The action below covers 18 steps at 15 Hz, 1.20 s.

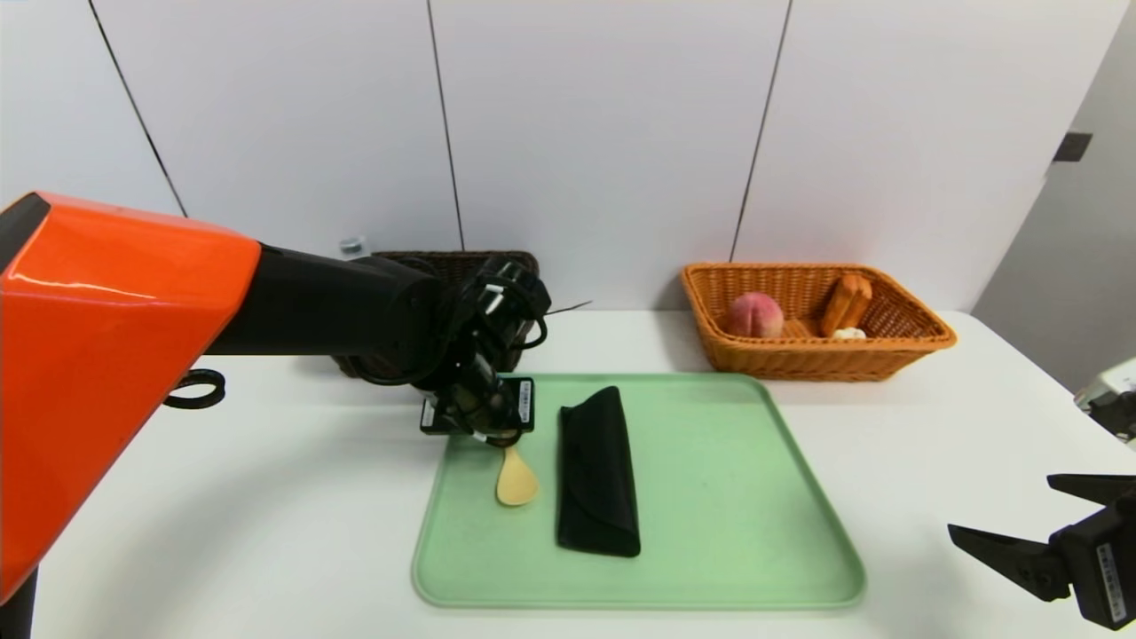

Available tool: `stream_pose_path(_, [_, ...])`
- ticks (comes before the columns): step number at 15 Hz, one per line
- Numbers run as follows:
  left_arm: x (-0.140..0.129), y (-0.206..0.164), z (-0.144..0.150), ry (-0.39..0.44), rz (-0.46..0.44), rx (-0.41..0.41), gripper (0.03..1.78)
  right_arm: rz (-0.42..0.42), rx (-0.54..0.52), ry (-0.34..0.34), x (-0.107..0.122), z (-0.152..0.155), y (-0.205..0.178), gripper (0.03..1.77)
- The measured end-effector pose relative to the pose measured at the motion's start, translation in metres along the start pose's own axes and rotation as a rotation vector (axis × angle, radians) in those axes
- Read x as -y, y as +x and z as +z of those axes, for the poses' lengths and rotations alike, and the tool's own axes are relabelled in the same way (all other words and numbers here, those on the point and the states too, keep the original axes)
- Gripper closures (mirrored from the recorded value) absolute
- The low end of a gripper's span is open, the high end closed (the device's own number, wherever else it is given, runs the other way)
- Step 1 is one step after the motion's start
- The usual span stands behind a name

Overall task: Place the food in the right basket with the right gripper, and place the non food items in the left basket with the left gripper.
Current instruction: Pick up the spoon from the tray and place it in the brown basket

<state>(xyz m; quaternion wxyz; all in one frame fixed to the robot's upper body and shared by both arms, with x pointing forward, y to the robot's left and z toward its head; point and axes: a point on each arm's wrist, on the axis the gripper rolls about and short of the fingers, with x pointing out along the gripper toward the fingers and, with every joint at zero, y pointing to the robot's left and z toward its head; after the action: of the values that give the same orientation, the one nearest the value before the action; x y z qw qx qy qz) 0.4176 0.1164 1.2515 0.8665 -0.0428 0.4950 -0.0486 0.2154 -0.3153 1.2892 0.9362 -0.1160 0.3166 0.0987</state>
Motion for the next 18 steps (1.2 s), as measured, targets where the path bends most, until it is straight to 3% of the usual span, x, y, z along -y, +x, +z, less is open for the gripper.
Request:
stream_pose_path(2, [0.000,0.000,0.000,0.003,0.000,-0.003,1.04,0.000,0.003,0.000,0.000,0.001,0.000,0.09])
stream_pose_path(4, [0.000,0.000,-0.001,0.006,-0.002,-0.005,1.68,-0.001,0.004,0.000,0.000,0.001,0.000,0.09])
stream_pose_path(12, [0.000,-0.006,-0.001,0.018,-0.006,0.001,1.72,-0.001,0.006,0.001,0.000,0.001,-0.001,0.09])
stream_pose_path(18, [-0.002,-0.067,0.010,0.105,-0.087,0.149,1.72,0.001,0.005,-0.002,0.000,0.002,0.000,0.09])
